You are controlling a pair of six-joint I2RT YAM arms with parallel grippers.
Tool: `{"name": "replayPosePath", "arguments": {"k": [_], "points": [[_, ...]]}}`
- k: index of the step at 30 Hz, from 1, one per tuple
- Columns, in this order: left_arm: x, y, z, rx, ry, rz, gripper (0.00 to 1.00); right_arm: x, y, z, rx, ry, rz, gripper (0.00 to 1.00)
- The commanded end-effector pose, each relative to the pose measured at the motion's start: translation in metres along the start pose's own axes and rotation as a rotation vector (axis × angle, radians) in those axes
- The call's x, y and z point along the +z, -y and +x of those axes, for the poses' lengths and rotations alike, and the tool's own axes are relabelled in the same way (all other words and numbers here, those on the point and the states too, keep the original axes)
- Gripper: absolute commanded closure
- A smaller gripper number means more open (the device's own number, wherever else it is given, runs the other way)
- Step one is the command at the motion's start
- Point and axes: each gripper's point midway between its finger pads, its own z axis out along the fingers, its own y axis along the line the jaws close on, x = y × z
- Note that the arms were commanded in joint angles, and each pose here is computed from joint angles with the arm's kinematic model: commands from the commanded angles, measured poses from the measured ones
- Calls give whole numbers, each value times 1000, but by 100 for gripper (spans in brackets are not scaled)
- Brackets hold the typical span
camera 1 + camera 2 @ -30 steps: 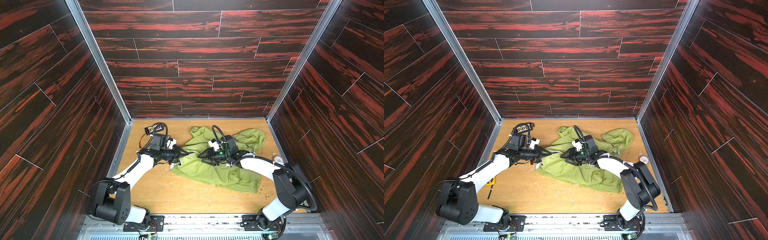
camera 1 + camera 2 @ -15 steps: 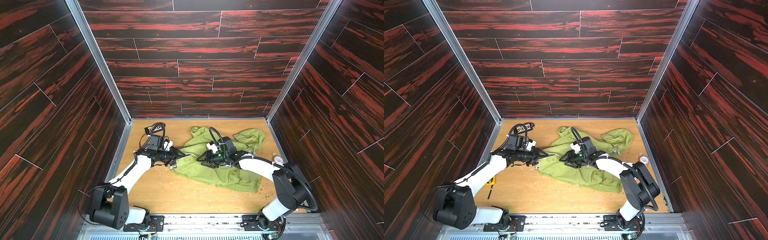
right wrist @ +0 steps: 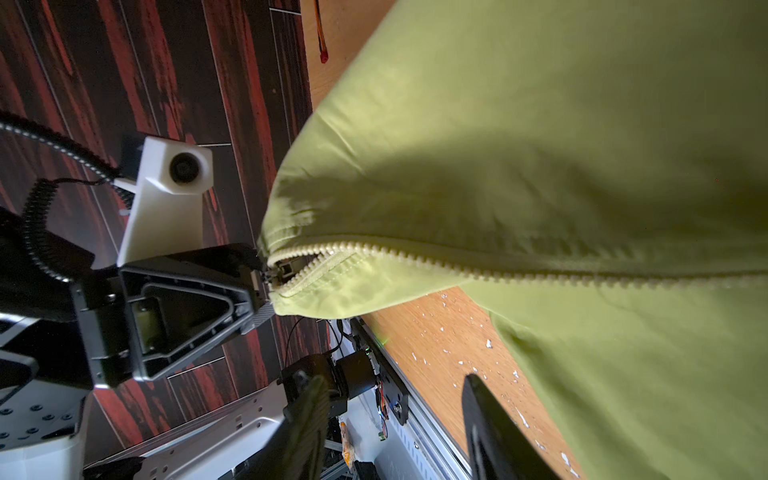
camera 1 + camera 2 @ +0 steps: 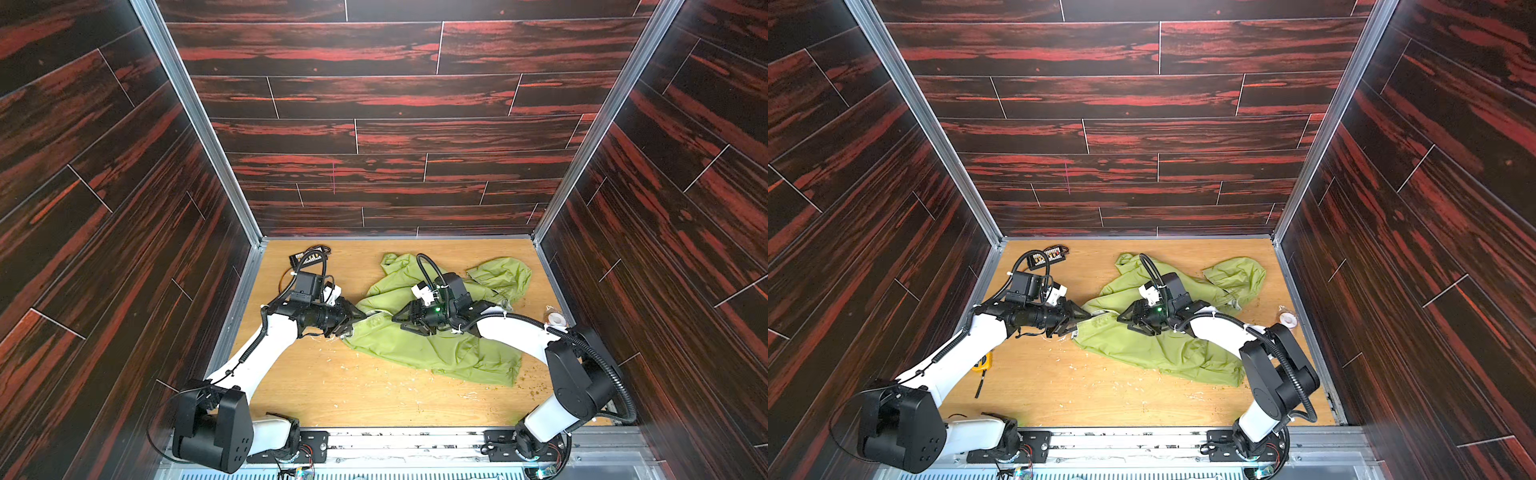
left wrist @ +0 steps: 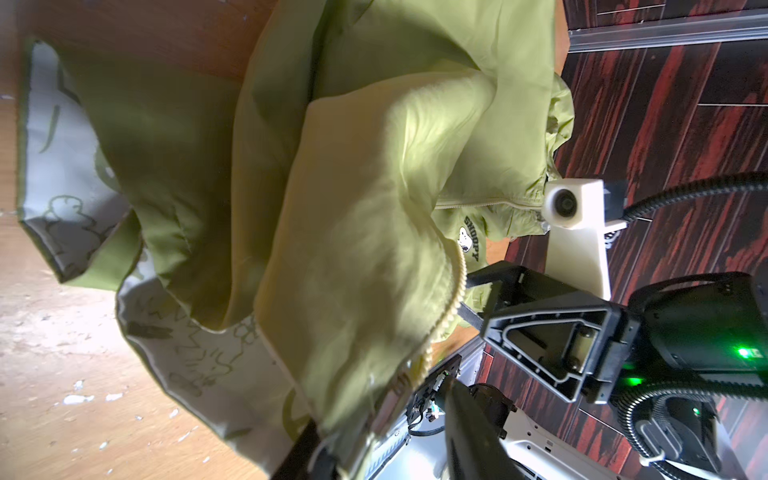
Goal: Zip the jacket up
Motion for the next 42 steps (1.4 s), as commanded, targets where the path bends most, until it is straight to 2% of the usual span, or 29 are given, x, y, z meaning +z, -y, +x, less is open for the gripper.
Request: {"name": "replayPosePath", "arguments": {"k": [1, 7, 15, 33, 42], "points": [[-9, 12, -1, 23, 24, 40, 63, 2, -5, 0, -1, 0, -1, 46], [-10, 18, -4, 6, 44, 80, 69, 0, -8, 1, -5, 1, -7, 46], [-19, 21, -3, 10, 51, 53, 61, -2, -9, 3, -10, 1, -7, 46], [-32, 31, -1, 9, 49, 55, 60, -4, -12, 3, -17, 7, -11, 46], [-17, 27, -6, -44, 42, 118, 60, -5, -14, 2, -15, 15, -14, 46]]}}
